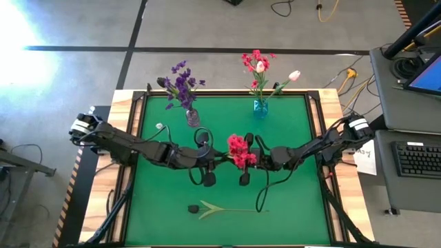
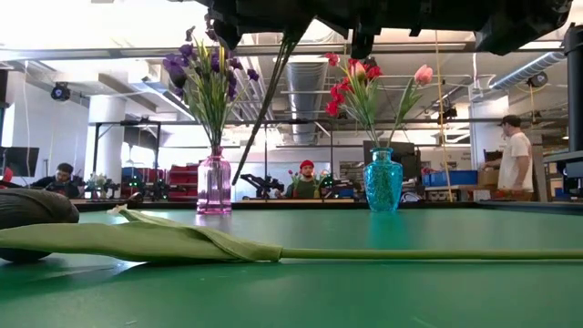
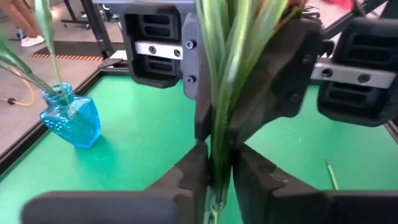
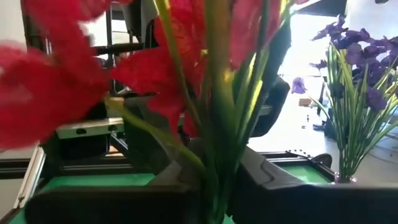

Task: Sort flowers into vase by color
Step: Put the red flowers into the blue vase

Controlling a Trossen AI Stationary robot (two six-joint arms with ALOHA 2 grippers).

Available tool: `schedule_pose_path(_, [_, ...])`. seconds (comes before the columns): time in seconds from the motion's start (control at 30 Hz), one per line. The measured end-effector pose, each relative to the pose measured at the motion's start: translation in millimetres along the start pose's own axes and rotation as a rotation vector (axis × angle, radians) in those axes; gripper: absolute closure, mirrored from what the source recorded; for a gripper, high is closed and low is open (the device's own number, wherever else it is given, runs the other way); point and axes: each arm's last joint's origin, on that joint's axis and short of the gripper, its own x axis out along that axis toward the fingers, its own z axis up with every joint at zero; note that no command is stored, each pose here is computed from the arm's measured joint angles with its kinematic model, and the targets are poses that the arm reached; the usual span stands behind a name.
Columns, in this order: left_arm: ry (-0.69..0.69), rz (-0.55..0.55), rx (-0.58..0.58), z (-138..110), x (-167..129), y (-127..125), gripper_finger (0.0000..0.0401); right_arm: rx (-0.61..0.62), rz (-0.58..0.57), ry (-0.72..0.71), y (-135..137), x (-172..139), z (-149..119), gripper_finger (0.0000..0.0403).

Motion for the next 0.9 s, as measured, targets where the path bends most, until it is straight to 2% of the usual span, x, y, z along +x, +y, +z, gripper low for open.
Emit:
schedule_pose_path(0.1, [0.003,-0.006,0.0,0,-1,0,0.0312,-0.006,0.002,0.015,0,-1,0,0.0381])
schedule_pose_path(0.23, [0.029,-0.005,0.013,0,-5,2,0.026,0.0,-0.007,0.028,-4,-5,14,0.0383])
schedule_pose_path(0.3, [0.052,-0.002,0.023,0,-10,5,0.0239,-0.014,-0.073,0.065,-10,-9,24,0.0379])
schedule_pose_path(0.4, [0.108,0.007,0.031,-1,-18,9,0.022,-0.061,-0.238,0.169,-25,-17,44,0.0376])
schedule_pose_path(0.5, [0.15,0.021,0.037,-2,-25,12,0.0214,-0.066,-0.364,0.266,-47,-28,65,0.0376])
schedule_pose_path(0.6, [0.161,0.027,0.059,-1,-28,15,0.0217,-0.033,-0.446,0.292,-73,-40,83,0.0376])
schedule_pose_path(0.77, [0.162,0.025,0.166,2,-29,21,0.0232,0.022,-0.614,0.205,-118,-62,112,0.0375])
schedule_pose_path(0.9, [0.153,-0.044,0.234,8,-27,24,0.0247,0.066,-0.73,0.162,-144,-81,127,0.0375])
